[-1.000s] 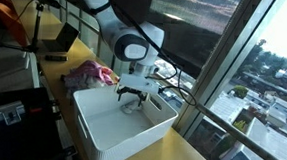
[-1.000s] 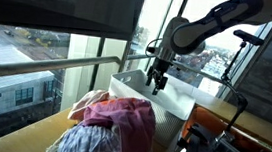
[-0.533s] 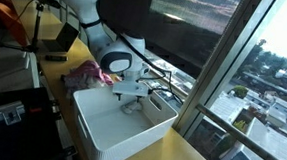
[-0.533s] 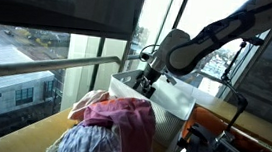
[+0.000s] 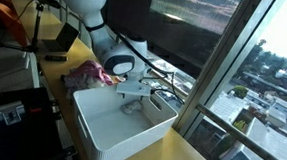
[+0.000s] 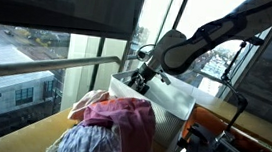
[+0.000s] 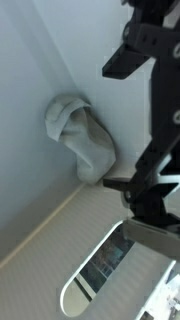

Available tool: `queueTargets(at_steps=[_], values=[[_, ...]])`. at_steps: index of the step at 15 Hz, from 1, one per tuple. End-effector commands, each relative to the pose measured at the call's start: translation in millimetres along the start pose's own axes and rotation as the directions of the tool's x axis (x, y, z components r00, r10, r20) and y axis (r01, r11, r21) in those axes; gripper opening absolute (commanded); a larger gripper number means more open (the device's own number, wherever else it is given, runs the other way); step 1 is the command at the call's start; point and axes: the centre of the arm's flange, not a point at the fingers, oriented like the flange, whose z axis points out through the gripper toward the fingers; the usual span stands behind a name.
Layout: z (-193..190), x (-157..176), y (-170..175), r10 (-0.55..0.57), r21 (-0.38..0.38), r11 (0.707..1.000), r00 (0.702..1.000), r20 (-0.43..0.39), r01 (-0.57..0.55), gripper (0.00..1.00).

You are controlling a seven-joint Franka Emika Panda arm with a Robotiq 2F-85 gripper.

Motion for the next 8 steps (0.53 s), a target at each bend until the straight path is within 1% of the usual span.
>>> queueTargets(at_steps=[1, 4, 8], values=[[4.0, 16.4, 30.6, 0.037, 0.012, 0.999, 0.999, -0.035, -0.037, 1.0], [15.5, 19.1, 42.0, 0.07, 0.031, 0.997, 0.997, -0.024, -0.069, 1.0], [38.3, 9.4, 56.2, 0.155, 0.087, 0.984, 0.988, 0.029, -0.157, 1.0]])
